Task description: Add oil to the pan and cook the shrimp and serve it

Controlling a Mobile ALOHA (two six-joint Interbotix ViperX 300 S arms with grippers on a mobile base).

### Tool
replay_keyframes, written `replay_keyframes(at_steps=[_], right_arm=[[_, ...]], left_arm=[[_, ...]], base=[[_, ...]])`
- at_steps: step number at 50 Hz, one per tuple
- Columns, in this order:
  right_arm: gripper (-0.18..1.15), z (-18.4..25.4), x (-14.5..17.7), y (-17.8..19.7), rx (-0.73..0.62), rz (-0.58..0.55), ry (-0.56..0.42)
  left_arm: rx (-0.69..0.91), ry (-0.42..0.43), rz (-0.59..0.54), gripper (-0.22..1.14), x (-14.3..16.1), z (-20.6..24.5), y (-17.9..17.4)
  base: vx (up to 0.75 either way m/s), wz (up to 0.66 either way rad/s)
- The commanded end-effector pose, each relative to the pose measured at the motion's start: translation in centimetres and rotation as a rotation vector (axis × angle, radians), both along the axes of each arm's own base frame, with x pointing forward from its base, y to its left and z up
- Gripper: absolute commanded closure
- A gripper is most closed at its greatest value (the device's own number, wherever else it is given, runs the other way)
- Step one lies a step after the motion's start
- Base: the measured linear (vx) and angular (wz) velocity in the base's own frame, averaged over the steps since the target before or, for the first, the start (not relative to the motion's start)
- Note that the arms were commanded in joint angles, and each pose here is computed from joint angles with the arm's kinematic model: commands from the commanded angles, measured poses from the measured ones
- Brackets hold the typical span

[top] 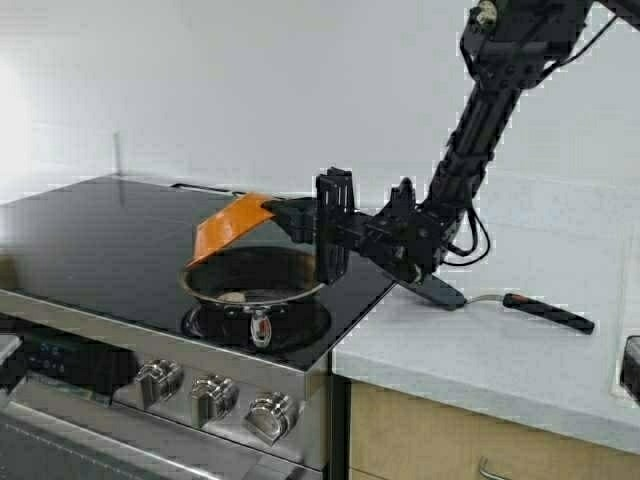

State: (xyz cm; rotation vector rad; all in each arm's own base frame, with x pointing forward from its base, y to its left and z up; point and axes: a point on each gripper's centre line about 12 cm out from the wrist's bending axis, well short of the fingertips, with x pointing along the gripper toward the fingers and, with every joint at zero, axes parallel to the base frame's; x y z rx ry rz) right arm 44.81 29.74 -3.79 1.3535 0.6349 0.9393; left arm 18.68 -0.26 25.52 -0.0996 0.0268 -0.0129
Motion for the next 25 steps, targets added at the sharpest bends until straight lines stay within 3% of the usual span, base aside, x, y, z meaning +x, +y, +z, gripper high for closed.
replay_keyframes(at_steps=[1, 9, 14, 19, 25], right_arm=[[0.92, 2.9, 0.9, 0.2, 0.023, -0.007, -0.073], [0.92, 7.2, 1.4, 0.0, 0.004, -0.016, -0.179], [0.92, 10.1, 1.7, -0.9, -0.078, -0.029, -0.236], [0.92, 12.6, 1.8, -1.9, -0.259, -0.028, -0.287], [0.92, 15.4, 1.5, -3.2, -0.588, -0.003, -0.375]], left_arm=[[0.000, -0.003, 0.002, 0.89, 0.2, 0.2, 0.0], [0.001, -0.003, 0.000, 0.89, 0.2, 0.2, 0.0], [0.000, -0.003, 0.000, 0.89, 0.2, 0.2, 0.0], [-0.002, -0.003, 0.002, 0.89, 0.2, 0.2, 0.0], [-0.003, -0.005, 0.000, 0.89, 0.2, 0.3, 0.0]], base=[[0.00, 0.00], [0.00, 0.00], [0.00, 0.00], [0.00, 0.00], [0.00, 0.00]])
